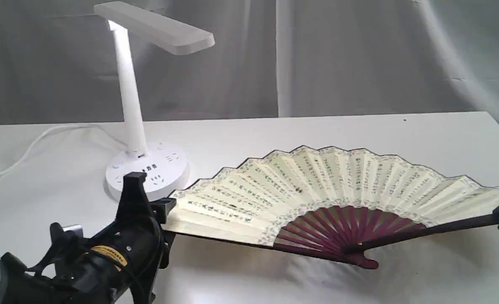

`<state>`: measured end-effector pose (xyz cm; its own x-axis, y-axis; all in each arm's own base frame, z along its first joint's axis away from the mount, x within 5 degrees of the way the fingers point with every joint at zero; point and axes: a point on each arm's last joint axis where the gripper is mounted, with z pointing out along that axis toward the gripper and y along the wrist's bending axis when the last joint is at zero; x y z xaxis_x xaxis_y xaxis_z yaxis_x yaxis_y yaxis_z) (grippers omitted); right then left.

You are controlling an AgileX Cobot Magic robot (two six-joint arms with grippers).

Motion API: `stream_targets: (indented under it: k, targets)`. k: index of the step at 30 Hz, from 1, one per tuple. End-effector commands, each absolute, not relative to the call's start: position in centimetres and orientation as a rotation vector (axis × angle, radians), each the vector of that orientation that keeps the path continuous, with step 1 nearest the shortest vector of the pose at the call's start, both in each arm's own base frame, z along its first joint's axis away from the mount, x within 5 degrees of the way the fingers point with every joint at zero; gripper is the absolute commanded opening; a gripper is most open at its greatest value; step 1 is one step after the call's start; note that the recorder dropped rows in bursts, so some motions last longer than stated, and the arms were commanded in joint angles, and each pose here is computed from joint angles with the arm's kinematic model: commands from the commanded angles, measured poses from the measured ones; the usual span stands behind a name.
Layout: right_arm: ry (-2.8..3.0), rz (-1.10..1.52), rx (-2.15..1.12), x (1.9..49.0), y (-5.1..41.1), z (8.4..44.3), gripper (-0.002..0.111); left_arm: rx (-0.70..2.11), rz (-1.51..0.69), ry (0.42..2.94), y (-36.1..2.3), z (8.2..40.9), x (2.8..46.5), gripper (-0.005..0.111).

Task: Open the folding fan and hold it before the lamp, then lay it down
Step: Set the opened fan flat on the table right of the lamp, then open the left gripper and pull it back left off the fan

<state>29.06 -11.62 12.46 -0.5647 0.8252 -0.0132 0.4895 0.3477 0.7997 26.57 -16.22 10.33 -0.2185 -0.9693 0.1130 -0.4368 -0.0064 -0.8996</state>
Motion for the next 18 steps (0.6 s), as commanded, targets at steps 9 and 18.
stream_targets:
  k: [9,18]
  targets:
    - [2.216,0.962,1.034,29.1,-12.4,12.3,0.056,-1.2,-1.131,1.79,-15.2,11.0,27.7,0.044]
    - [2.264,0.92,0.964,29.0,-12.5,12.2,0.066,-0.948,-1.186,1.898,-14.0,11.4,28.7,0.044]
